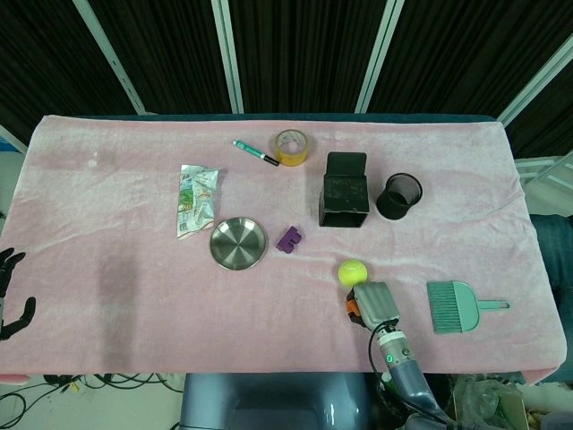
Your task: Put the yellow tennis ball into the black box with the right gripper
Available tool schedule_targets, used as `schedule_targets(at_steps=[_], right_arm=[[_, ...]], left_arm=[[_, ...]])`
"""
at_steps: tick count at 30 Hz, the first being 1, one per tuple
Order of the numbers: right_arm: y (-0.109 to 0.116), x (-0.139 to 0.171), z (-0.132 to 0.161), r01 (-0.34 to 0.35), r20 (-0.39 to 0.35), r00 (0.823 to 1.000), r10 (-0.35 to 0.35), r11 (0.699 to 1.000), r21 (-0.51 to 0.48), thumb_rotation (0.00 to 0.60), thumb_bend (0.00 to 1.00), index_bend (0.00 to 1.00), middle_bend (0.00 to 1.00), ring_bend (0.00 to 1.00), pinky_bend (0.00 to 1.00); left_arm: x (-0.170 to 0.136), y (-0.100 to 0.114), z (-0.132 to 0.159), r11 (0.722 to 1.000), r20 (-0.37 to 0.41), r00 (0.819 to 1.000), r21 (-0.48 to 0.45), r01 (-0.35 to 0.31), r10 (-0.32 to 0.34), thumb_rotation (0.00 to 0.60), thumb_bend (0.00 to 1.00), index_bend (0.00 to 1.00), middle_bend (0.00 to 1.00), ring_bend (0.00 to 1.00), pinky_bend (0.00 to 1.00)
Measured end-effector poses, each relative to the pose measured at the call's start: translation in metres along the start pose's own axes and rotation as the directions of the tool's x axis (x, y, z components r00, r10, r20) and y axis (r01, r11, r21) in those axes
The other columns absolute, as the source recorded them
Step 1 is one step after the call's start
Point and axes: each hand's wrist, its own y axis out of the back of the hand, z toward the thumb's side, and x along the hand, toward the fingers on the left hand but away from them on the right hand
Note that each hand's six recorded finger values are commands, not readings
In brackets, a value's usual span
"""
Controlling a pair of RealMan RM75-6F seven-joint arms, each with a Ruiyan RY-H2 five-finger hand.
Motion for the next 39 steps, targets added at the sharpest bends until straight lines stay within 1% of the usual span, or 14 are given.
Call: schedule_targets(at_steps=[5, 13, 18, 22, 30, 33, 37, 39], right_arm=[[-0.003, -0.013, 0.007, -0.024, -0.012, 1.0, 0.023, 0.999, -0.029, 0.6, 0.71, 1.0, 0.97, 0.97, 1.0], [0.011, -0.036, 0.018, 0.003, -0.022, 1.0, -0.005, 0.997, -0.078, 0.6, 0.72, 1.0, 0.97, 0.97, 1.0], [0.018, -0.052, 0.02, 0.009, -0.006, 1.0, -0.009, 0.995, -0.103, 0.6, 0.72, 1.0, 0.97, 0.97, 1.0], [0.017, -0.066, 0.017, -0.006, 0.018, 1.0, 0.007, 0.995, -0.099, 0.6, 0.71, 1.0, 0.97, 0.97, 1.0], [0.008, -0.083, 0.011, -0.032, 0.047, 0.998, 0.035, 0.996, -0.079, 0.6, 0.72, 1.0, 0.97, 0.97, 1.0], [0.009, -0.09, 0.009, -0.025, 0.058, 0.998, 0.03, 0.995, -0.096, 0.6, 0.71, 1.0, 0.97, 0.97, 1.0], [0.018, -0.102, 0.011, 0.007, 0.066, 0.998, 0.002, 0.991, -0.137, 0.6, 0.72, 1.0, 0.97, 0.97, 1.0], [0.022, -0.107, 0.011, 0.018, 0.067, 0.998, -0.009, 0.99, -0.139, 0.6, 0.71, 1.0, 0.97, 0.97, 1.0]], left_arm=[[0.001, 0.001, -0.001, 1.0, -0.003, 1.0, -0.001, -0.003, 0.003, 0.6, 0.42, 0.13, 0.07, 0.02, 0.0], [0.002, 0.001, -0.001, 1.0, -0.005, 1.0, -0.002, -0.006, 0.006, 0.6, 0.42, 0.13, 0.07, 0.02, 0.0], [0.002, 0.002, -0.001, 1.0, -0.006, 1.0, -0.001, -0.007, 0.007, 0.6, 0.42, 0.13, 0.07, 0.02, 0.0], [0.002, 0.002, -0.002, 1.0, -0.008, 1.0, -0.001, -0.01, 0.01, 0.6, 0.42, 0.13, 0.07, 0.02, 0.0], [0.003, 0.003, -0.003, 1.0, -0.011, 1.0, -0.001, -0.012, 0.012, 0.6, 0.42, 0.13, 0.07, 0.02, 0.0], [0.003, 0.004, -0.003, 1.0, -0.012, 1.0, -0.001, -0.014, 0.014, 0.6, 0.42, 0.13, 0.07, 0.02, 0.0], [0.003, 0.003, -0.003, 1.0, -0.014, 1.0, 0.001, -0.013, 0.013, 0.6, 0.42, 0.13, 0.07, 0.02, 0.0], [0.004, 0.003, -0.003, 1.0, -0.014, 1.0, 0.002, -0.013, 0.013, 0.6, 0.42, 0.13, 0.07, 0.02, 0.0]])
